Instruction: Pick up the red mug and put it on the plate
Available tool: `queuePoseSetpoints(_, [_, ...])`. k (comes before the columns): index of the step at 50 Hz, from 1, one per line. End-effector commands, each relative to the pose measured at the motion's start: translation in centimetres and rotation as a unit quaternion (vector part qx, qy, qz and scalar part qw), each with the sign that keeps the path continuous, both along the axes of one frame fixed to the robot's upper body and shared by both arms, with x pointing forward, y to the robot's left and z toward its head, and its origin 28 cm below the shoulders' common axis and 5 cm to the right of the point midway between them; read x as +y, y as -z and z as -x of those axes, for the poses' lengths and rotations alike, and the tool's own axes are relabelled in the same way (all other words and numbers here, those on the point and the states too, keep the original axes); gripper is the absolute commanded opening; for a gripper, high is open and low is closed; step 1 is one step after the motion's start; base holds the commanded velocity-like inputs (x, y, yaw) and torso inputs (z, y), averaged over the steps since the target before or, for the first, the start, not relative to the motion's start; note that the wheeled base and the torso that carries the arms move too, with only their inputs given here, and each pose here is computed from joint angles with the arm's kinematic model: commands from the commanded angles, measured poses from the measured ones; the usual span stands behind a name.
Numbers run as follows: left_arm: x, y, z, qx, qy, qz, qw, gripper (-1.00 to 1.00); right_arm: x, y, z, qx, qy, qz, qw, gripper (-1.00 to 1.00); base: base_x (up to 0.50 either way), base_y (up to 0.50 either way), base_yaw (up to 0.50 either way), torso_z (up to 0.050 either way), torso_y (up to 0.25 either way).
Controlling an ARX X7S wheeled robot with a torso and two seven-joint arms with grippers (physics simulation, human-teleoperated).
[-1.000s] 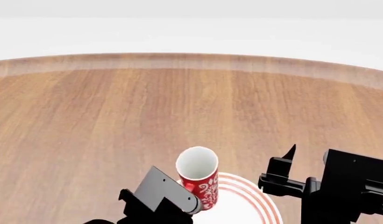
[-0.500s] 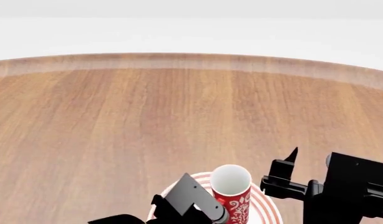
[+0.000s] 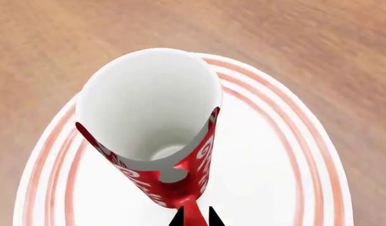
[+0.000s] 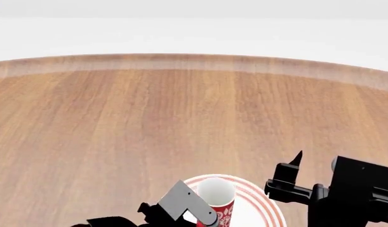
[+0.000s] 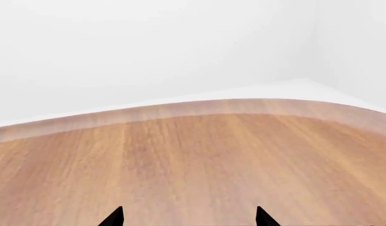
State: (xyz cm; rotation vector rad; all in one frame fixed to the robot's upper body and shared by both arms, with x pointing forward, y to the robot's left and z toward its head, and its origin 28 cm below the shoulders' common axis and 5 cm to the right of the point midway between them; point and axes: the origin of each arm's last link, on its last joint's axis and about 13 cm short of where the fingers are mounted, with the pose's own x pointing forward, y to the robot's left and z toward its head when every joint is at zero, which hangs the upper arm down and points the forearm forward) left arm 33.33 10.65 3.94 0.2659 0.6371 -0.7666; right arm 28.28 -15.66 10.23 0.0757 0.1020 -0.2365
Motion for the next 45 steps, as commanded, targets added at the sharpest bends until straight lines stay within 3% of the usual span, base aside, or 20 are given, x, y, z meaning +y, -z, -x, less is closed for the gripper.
queuePoseSetpoints(1, [0.22,-0.02,0.06,0.025,-0.005,-0.009,1.000,-1.00,-0.04,0.14,0.00,0.000,0.000,-0.003,1.000,1.00,0.00,0.00,0.00,0.000,0.000])
queuePoseSetpoints(18, [0.36,0.35,0.34,0.046,-0.005,-0.007,0.999,-1.00,0.11,0.20,-0.06,0.000,-0.003,-0.004,1.000,1.00,0.00,0.00,0.00,0.000,0.000])
queuePoseSetpoints(19, [0.37,0.32,0.36,0.050,-0.009,-0.008,0.999,1.00,0.10,0.20,-0.06,0.000,-0.003,-0.004,1.000,1.00,0.00,0.00,0.00,0.000,0.000])
queuePoseSetpoints(40, [0.23,0.11,0.47,0.056,-0.005,-0.019,0.998,1.00,0.24,0.38,-0.22,0.003,-0.005,-0.004,1.000,1.00,0.00,0.00,0.00,0.000,0.000])
queuePoseSetpoints(45, [-0.21,-0.59,0.21,0.037,0.013,-0.019,0.999,1.00,0.27,0.58,-0.40,0.006,-0.005,-0.005,1.000,1.00,0.00,0.00,0.00,0.000,0.000])
